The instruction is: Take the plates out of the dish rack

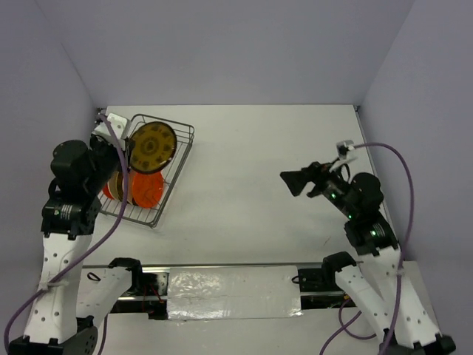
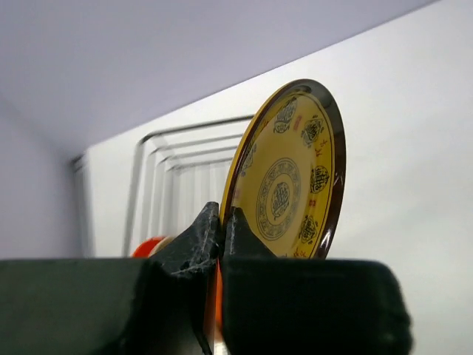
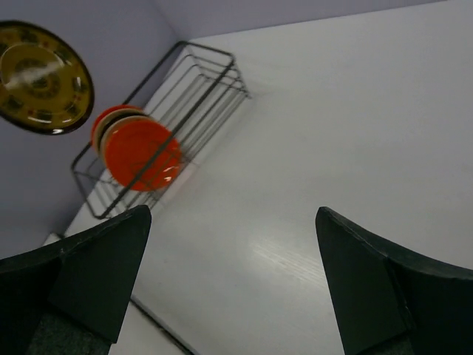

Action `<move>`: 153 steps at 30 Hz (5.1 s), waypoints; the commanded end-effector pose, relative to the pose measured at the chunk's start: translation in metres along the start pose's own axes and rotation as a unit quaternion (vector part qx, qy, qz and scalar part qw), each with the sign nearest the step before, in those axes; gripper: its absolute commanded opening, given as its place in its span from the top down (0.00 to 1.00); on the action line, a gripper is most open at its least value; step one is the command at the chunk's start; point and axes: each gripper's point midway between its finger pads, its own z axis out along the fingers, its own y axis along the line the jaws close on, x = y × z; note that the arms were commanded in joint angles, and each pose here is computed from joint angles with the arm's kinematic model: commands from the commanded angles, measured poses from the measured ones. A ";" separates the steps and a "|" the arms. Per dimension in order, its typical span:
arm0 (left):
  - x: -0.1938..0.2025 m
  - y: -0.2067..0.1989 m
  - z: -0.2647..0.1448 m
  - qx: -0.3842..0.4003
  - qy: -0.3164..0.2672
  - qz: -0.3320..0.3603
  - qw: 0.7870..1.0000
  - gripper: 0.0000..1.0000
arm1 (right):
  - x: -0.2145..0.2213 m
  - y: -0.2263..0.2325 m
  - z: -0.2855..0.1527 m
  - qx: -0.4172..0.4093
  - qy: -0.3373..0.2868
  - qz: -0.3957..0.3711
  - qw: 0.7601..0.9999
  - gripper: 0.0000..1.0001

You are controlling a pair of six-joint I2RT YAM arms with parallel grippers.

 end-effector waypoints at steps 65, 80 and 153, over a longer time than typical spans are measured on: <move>0.167 0.006 0.042 -0.015 0.312 0.052 0.949 0.25 | 0.099 -0.175 0.176 0.406 0.124 0.054 0.904 0.00; 0.221 0.002 0.066 -0.026 0.367 0.043 0.929 0.82 | 0.093 -0.119 0.147 0.337 0.115 0.016 0.934 0.00; 0.124 0.041 0.017 -0.104 0.249 0.048 0.962 0.09 | 0.156 -0.111 0.127 0.339 0.125 0.051 0.931 0.00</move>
